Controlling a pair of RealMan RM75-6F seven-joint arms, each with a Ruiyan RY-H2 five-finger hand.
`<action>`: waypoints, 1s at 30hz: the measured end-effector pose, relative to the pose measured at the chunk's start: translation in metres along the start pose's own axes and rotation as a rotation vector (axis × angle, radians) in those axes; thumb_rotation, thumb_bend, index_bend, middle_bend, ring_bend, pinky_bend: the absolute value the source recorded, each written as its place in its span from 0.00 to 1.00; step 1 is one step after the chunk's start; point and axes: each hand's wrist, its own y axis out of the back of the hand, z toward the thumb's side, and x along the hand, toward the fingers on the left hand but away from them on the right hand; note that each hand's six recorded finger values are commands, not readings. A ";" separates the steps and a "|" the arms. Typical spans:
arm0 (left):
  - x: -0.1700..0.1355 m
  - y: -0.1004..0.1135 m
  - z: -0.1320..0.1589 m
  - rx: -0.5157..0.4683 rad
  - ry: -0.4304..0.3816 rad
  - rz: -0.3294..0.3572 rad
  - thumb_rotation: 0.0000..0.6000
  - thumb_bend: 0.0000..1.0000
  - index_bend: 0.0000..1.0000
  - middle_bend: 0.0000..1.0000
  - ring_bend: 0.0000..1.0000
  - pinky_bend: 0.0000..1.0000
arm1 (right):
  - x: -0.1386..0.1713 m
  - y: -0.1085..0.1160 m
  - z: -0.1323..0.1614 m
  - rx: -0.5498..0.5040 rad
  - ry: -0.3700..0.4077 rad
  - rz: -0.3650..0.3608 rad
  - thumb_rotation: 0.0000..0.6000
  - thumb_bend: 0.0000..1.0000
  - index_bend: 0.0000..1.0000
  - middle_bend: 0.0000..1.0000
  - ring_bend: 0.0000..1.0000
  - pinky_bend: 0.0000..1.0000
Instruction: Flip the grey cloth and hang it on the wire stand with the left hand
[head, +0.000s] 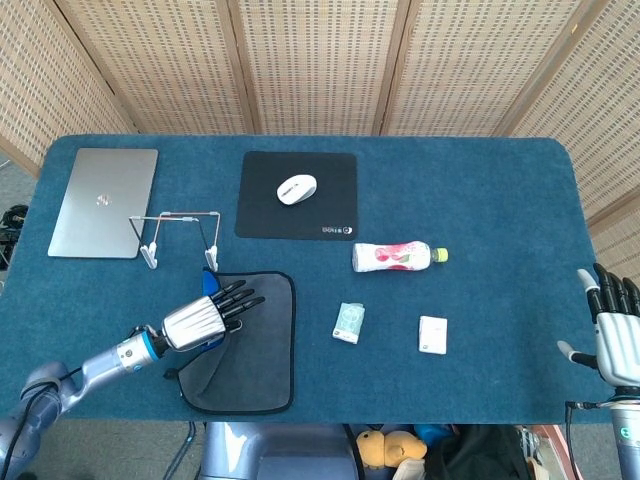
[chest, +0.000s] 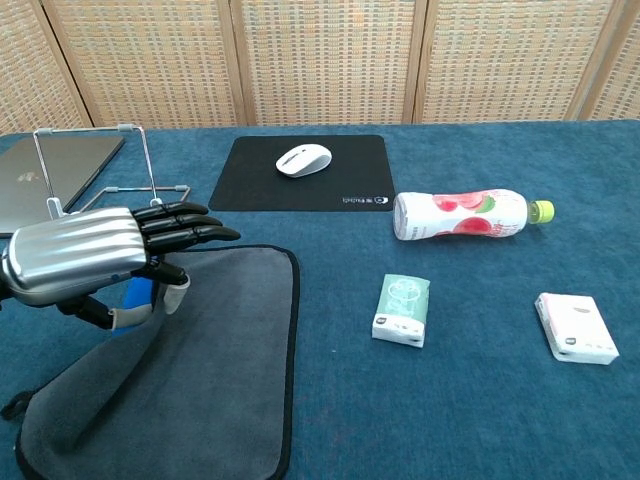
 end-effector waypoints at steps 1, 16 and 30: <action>0.004 0.000 0.001 -0.002 -0.002 0.003 1.00 0.46 0.67 0.00 0.00 0.00 | 0.000 0.000 0.000 0.000 0.000 0.001 1.00 0.00 0.00 0.00 0.00 0.00; 0.051 -0.003 0.022 -0.057 -0.022 0.028 1.00 0.46 0.67 0.00 0.00 0.00 | 0.000 -0.002 -0.001 0.003 -0.005 0.010 1.00 0.00 0.00 0.00 0.00 0.00; 0.071 -0.008 0.030 -0.096 -0.004 0.031 1.00 0.45 0.66 0.00 0.00 0.00 | -0.001 -0.001 -0.004 -0.001 -0.012 0.008 1.00 0.00 0.00 0.00 0.00 0.00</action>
